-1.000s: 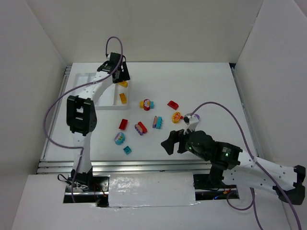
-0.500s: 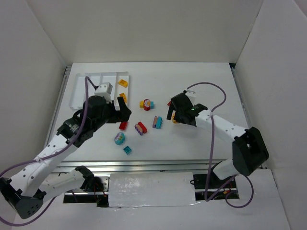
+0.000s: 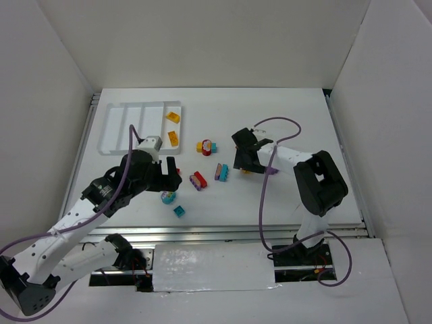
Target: Sort the legos into containers by color
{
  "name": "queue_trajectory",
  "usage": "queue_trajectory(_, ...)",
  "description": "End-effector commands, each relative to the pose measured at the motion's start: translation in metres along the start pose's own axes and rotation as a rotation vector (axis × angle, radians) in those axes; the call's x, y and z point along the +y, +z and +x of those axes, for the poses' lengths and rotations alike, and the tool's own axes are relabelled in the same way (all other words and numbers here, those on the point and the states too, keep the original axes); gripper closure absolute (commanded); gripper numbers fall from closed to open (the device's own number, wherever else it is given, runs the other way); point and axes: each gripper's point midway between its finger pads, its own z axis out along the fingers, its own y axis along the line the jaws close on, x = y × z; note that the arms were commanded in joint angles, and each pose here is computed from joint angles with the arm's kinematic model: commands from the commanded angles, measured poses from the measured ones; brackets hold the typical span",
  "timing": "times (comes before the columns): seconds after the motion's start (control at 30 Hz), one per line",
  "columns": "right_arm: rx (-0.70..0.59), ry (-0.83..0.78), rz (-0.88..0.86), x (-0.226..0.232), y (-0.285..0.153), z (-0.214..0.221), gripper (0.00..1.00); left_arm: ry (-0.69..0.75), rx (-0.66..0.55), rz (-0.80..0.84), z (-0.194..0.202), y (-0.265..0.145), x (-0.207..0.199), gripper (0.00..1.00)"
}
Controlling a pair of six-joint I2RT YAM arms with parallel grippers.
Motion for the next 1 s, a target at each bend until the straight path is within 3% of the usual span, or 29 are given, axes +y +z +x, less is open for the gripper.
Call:
queue_trajectory(0.0,-0.056,0.005,-0.024,0.015,0.005,-0.025,0.25,0.006,-0.016,0.067,-0.007,0.002,-0.015,0.0)
queue_trajectory(0.23,-0.044,-0.023,-0.024,0.01,0.021,-0.025,0.3,0.004,0.002,0.097,-0.002,0.005,-0.02,0.0)
queue_trajectory(0.33,-0.043,-0.042,-0.023,0.01,0.024,-0.026,0.39,0.009,0.01,0.105,0.0,0.007,-0.022,0.01)
queue_trajectory(0.43,-0.045,-0.083,-0.064,0.017,0.022,-0.027,0.52,0.009,0.021,0.106,0.002,0.009,-0.023,0.01)
queue_trajectory(0.53,-0.053,-0.106,-0.119,0.025,0.013,-0.029,0.76,-0.017,0.037,0.112,0.001,0.011,-0.027,0.01)
queue_trajectory(0.57,-0.07,-0.113,-0.138,0.028,0.003,-0.028,0.81,-0.033,0.039,0.118,0.0,0.011,-0.029,0.0)
queue_trajectory(0.77,-0.193,-0.193,-0.269,0.042,-0.066,-0.031,0.83,-0.159,-0.032,0.138,-0.033,0.006,-0.047,0.0)
queue_trajectory(0.9,-0.275,-0.336,-0.548,0.075,-0.133,0.002,0.85,-0.234,-0.036,0.219,-0.05,0.002,-0.071,0.0)
queue_trajectory(0.97,-0.322,-0.395,-0.744,0.086,-0.181,0.019,0.87,-0.26,-0.004,0.343,-0.053,-0.001,-0.097,0.0)
